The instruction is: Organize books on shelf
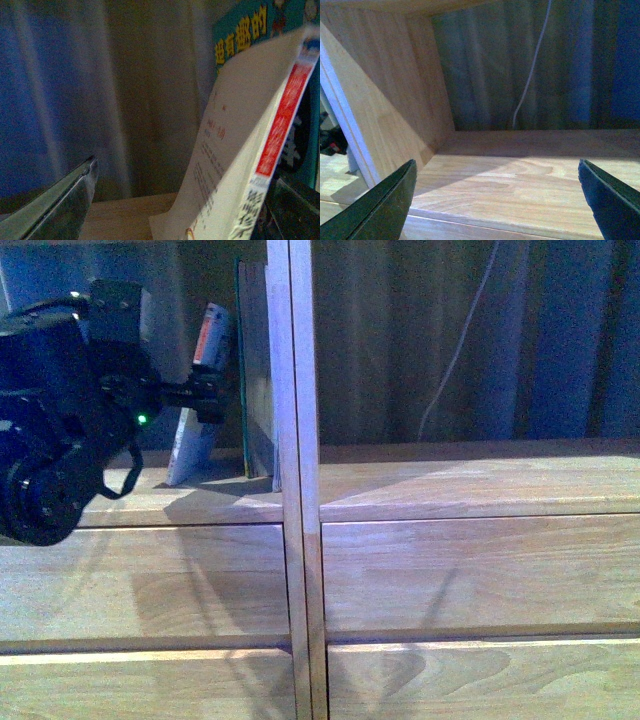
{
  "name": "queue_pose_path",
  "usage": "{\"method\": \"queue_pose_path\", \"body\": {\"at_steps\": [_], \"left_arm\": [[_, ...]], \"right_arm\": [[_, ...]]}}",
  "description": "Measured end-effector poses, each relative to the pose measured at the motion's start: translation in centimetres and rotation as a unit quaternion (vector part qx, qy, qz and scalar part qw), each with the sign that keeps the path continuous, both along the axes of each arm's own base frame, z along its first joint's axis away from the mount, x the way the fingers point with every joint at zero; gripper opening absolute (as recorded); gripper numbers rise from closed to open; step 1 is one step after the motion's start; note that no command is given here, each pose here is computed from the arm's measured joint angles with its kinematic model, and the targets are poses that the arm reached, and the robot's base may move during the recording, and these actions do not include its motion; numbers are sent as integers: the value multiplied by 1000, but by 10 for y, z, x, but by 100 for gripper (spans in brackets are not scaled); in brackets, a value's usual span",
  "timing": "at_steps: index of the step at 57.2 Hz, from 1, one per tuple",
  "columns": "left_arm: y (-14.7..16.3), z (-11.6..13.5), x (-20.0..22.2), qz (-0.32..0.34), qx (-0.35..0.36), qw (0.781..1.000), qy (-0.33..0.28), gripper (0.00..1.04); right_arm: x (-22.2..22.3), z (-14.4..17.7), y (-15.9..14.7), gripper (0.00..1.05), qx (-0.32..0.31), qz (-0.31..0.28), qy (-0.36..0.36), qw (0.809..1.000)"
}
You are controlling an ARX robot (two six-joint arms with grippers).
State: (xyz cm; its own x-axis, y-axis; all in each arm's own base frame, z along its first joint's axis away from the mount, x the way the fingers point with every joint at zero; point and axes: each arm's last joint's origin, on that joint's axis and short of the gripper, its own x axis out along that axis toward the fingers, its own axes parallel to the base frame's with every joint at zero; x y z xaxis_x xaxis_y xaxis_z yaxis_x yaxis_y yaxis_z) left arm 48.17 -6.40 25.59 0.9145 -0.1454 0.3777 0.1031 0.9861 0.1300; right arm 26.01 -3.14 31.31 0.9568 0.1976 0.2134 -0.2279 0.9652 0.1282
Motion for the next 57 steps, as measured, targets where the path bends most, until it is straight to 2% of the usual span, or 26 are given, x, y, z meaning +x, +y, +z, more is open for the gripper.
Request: {"method": "queue_pose_path", "body": {"at_steps": [8,22,38,40,43,45,48,57], "left_arm": [[6,12,-30,-5,-23,1000,14,97],[7,9,-107,-22,-69,992,106,97],[25,17,-201,-8,-92,986,138,97],[27,18,-205,28,-85,983,160,90],[30,11,-213,48,-74,979,183,81],[32,5,-219,52,-71,978,189,76],[35,-4,-228,55,-66,977,195,67],[44,-27,-254,61,-61,976,199,41]], "right_arm": [[0,0,0,98,0,0,0,1000],[0,0,0,98,0,0,0,1000],[0,0,0,98,0,-1,0,1000],[0,0,0,98,0,-1,0,1000],[0,0,1,96,-6,-15,7,1000],[-3,-4,2,89,-11,-60,45,997],[-10,-14,4,81,-31,-96,84,991],[-36,-46,12,56,-60,-107,99,988]]}}
